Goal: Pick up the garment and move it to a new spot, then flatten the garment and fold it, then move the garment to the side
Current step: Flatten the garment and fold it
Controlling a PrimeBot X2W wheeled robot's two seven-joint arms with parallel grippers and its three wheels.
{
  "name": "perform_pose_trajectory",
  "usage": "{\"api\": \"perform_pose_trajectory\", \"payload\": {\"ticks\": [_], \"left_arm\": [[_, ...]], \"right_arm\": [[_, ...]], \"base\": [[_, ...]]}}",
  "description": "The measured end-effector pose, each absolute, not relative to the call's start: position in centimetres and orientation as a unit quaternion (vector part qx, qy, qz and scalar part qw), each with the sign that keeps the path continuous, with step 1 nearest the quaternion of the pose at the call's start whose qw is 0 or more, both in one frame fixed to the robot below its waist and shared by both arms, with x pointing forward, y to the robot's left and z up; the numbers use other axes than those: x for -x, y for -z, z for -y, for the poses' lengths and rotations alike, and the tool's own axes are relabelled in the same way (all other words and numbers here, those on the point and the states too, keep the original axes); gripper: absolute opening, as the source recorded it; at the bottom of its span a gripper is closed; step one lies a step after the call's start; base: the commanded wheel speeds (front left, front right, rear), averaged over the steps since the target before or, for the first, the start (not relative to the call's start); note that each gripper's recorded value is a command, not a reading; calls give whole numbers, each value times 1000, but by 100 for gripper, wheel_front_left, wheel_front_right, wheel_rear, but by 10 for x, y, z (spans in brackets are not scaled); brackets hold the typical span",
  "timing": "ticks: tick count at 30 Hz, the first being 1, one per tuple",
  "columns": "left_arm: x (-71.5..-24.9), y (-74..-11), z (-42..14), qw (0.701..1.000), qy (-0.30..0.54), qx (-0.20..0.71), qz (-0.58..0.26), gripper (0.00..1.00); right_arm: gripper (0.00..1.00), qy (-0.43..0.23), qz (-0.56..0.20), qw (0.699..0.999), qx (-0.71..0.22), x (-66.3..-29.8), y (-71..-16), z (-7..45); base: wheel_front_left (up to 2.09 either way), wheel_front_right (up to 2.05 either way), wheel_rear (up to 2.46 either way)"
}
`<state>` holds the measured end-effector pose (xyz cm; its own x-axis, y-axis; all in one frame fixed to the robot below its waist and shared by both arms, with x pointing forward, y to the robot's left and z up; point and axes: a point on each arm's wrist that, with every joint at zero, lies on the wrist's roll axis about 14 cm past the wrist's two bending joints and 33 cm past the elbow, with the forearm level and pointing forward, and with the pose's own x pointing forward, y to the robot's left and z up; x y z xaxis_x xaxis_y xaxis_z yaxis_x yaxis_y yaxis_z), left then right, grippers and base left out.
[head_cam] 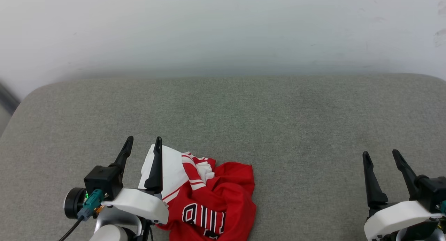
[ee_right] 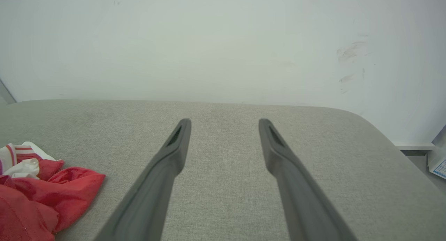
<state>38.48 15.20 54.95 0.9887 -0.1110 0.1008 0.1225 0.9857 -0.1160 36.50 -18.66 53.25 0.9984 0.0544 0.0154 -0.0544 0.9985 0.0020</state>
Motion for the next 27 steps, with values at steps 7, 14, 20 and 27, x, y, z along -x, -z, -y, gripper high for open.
{"api": "perform_pose_trajectory", "payload": {"ticks": [7, 14, 20, 27], "left_arm": [[-385, -549, -155, 995, 53, 64, 54, 100], [-390, -553, -158, 995, 45, 65, 69, 100], [-401, -546, -156, 994, 46, 69, 65, 100], [-415, -523, -155, 996, 42, 75, 39, 100]], "right_arm": [[100, -60, -36, 997, -20, -379, -523, 168], [100, -175, -163, 971, -26, -403, -497, 112], [100, -260, -304, 916, 1, -406, -449, 72], [100, -331, -398, 856, 23, -409, -404, 31]], "base": [[0, 0, 0], [0, 0, 0], [0, 0, 0], [0, 0, 0]]}}
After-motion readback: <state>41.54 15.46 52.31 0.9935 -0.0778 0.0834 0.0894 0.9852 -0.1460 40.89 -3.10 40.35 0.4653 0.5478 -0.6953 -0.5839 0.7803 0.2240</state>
